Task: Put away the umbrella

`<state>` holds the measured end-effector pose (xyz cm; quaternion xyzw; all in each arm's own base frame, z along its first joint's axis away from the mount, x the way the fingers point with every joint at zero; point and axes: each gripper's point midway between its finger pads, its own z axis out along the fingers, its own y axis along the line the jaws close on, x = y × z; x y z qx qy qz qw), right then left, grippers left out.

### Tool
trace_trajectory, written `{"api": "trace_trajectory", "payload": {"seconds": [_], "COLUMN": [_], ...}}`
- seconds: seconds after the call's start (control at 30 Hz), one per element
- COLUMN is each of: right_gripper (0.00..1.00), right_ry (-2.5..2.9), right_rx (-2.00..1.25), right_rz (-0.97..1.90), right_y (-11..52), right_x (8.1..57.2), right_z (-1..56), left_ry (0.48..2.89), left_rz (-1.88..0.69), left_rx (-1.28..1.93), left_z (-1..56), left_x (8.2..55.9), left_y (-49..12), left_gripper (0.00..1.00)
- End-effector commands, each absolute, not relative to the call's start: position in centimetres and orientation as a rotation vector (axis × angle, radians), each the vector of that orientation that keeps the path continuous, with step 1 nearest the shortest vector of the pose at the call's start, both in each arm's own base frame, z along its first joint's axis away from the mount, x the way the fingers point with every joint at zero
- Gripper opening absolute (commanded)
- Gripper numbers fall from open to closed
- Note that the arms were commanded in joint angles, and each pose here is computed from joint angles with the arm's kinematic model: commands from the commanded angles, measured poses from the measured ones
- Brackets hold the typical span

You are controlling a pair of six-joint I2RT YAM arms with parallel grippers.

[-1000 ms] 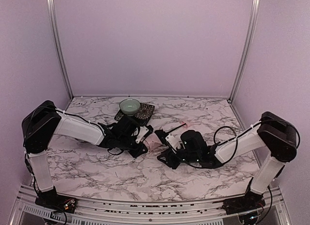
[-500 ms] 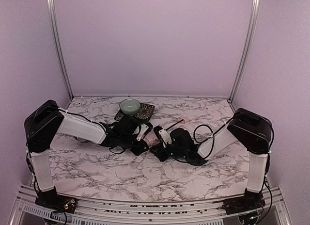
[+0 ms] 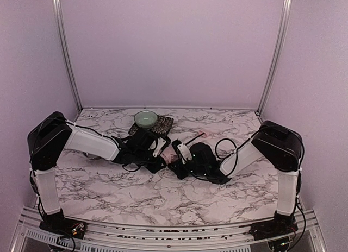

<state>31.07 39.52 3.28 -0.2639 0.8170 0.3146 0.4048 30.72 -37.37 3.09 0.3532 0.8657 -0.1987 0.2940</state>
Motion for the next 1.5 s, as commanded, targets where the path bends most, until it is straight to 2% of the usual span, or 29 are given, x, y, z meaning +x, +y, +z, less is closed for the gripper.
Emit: {"api": "trace_trajectory", "payload": {"seconds": [0.0, 0.03, 0.43, 0.7, 0.83, 0.93, 1.07, 1.3, 1.47], "right_gripper": [0.04, 0.0, 0.0, 0.0, 0.0, 0.0, 0.0, 0.01, 0.03], "right_ry": [1.945, 1.94, 2.045, 2.093, 2.077, 2.035, 2.027, 1.978, 1.885], "right_rx": [-0.711, -0.71, -0.627, -0.743, -0.964, -1.187, -1.297, -1.186, -1.156], "right_rz": [0.868, 0.863, 0.532, 0.415, 0.316, 0.407, 0.545, 0.745, 0.767], "right_y": [41.5, 41.5, 33.6, 33.3, 35.4, 37.2, 37.8, 37.5, 38.4], "right_x": [31.9, 31.9, 33.4, 32.6, 28.9, 24.8, 22.1, 24.1, 25.4], "right_z": [6.0, 6.2, 6.2, 5.5, 4.6, 3.3, 2.0, 3.6, 5.7], "left_ry": [2.453, 2.452, 2.477, 2.48, 2.476, 2.427, 2.348, 2.298, 2.215], "left_rz": [-0.487, -0.487, -0.379, -0.319, -0.312, -0.35, -0.428, -0.476, -0.385], "left_rx": [1.009, 1.009, 0.952, 0.911, 0.838, 0.828, 0.865, 0.976, 1.026], "left_z": [-1.0, -0.9, -0.9, -0.7, -0.2, 1.1, 3.2, 4.9, 7.3], "left_x": [28.5, 28.5, 30.4, 31.2, 32.3, 32.7, 32.3, 30.9, 30.7], "left_y": [-35.6, -35.6, -33.8, -32.9, -32.2, -32.5, -33.3, -34.2, -35.0], "left_gripper": [0.0, 0.0, 0.0, 0.0, 0.0, 0.0, 0.0, 0.0, 0.0]}}
